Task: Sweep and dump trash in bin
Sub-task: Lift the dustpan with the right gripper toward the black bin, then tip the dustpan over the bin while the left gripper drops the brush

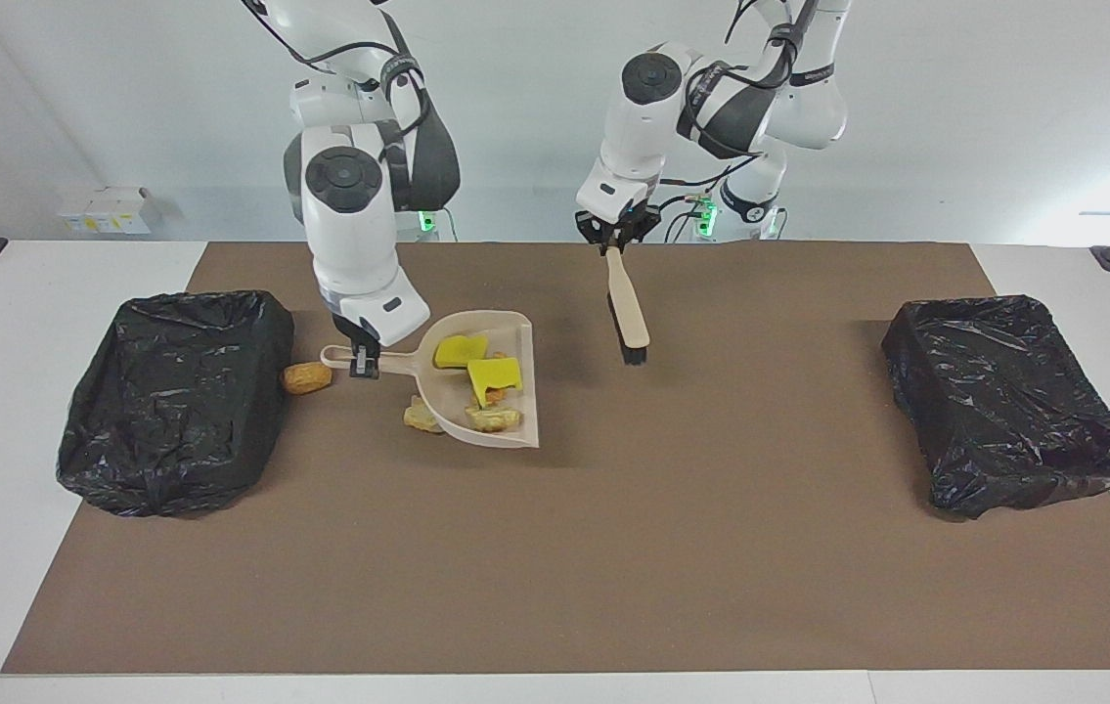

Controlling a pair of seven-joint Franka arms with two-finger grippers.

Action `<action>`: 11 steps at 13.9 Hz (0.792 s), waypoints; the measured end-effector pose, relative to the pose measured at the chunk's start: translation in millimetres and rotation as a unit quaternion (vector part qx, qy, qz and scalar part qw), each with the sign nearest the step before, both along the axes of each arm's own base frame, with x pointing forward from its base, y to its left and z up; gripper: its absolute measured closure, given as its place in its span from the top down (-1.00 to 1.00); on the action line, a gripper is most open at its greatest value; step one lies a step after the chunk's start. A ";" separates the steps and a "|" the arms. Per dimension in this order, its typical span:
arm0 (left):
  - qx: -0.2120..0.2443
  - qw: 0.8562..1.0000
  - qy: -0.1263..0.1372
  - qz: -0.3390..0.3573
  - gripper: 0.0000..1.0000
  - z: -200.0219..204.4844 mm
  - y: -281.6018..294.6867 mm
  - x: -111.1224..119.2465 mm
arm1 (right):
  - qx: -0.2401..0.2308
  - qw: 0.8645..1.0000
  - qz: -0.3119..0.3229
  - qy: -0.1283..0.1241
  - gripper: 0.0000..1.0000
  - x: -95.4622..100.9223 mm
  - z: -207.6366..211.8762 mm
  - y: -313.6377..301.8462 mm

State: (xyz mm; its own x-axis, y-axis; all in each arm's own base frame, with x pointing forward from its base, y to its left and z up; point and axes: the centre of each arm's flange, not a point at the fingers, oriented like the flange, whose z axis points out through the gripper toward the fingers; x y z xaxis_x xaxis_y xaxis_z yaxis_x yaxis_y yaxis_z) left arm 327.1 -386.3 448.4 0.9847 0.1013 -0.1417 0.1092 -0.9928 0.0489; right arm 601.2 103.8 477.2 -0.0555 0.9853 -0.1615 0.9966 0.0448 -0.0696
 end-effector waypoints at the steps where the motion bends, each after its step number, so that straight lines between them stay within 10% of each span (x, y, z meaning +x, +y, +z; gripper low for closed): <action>1: -0.009 1.000 -0.012 0.012 -0.49 -10.7 -13.7 -11.1 | 0.002 1.000 0.006 0.003 -0.37 3.2 8.3 -19.8; 11: -0.006 1.000 0.000 0.002 -0.49 -87.9 -50.5 -48.8 | 0.016 0.999 0.022 0.019 -0.37 -12.8 41.7 -234.0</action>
